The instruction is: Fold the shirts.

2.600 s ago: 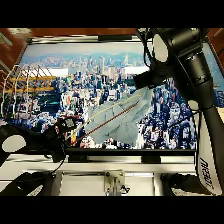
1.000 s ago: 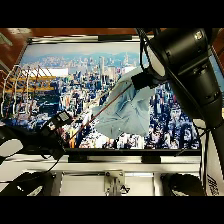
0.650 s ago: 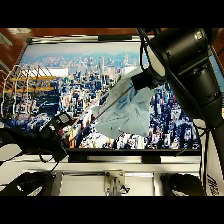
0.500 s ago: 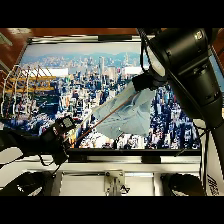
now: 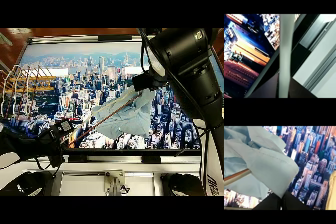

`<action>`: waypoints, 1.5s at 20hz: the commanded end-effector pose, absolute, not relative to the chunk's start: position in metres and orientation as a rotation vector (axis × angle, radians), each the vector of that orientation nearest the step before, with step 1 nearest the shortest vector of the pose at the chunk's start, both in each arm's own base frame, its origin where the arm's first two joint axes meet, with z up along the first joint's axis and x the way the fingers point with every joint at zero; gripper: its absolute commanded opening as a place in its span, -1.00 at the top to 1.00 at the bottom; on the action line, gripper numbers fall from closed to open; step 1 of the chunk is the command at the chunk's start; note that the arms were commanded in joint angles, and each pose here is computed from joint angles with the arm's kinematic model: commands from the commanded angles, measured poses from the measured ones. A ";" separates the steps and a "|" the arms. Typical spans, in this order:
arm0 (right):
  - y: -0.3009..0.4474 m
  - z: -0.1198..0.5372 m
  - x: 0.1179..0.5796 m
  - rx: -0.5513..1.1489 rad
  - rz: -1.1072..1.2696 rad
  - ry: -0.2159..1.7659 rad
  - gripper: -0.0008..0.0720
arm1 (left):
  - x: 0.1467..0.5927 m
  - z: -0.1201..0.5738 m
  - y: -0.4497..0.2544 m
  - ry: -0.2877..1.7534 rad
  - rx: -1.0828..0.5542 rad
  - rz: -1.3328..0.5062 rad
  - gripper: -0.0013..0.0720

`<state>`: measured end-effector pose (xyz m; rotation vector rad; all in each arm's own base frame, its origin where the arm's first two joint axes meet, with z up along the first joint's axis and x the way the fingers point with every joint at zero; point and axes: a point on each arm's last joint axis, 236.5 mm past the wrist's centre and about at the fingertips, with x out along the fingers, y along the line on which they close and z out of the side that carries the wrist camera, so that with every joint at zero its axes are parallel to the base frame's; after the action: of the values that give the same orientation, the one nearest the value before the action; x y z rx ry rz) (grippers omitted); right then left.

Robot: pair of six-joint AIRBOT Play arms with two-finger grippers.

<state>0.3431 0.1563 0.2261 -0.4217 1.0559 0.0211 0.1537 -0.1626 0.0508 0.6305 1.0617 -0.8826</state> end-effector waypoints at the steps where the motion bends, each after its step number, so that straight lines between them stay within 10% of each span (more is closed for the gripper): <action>1: 0.154 0.225 0.339 -0.412 0.009 1.071 0.78 | 0.154 0.051 -0.170 1.031 0.649 -0.908 0.83; 30: 0.231 0.211 0.316 -0.226 0.318 1.130 0.78 | 0.225 -0.006 -0.275 0.909 0.448 -0.905 0.83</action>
<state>0.3241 0.2073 0.2118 -0.2772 1.1208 0.2167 0.2039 -0.2534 -0.0065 0.5165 0.9738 -0.9130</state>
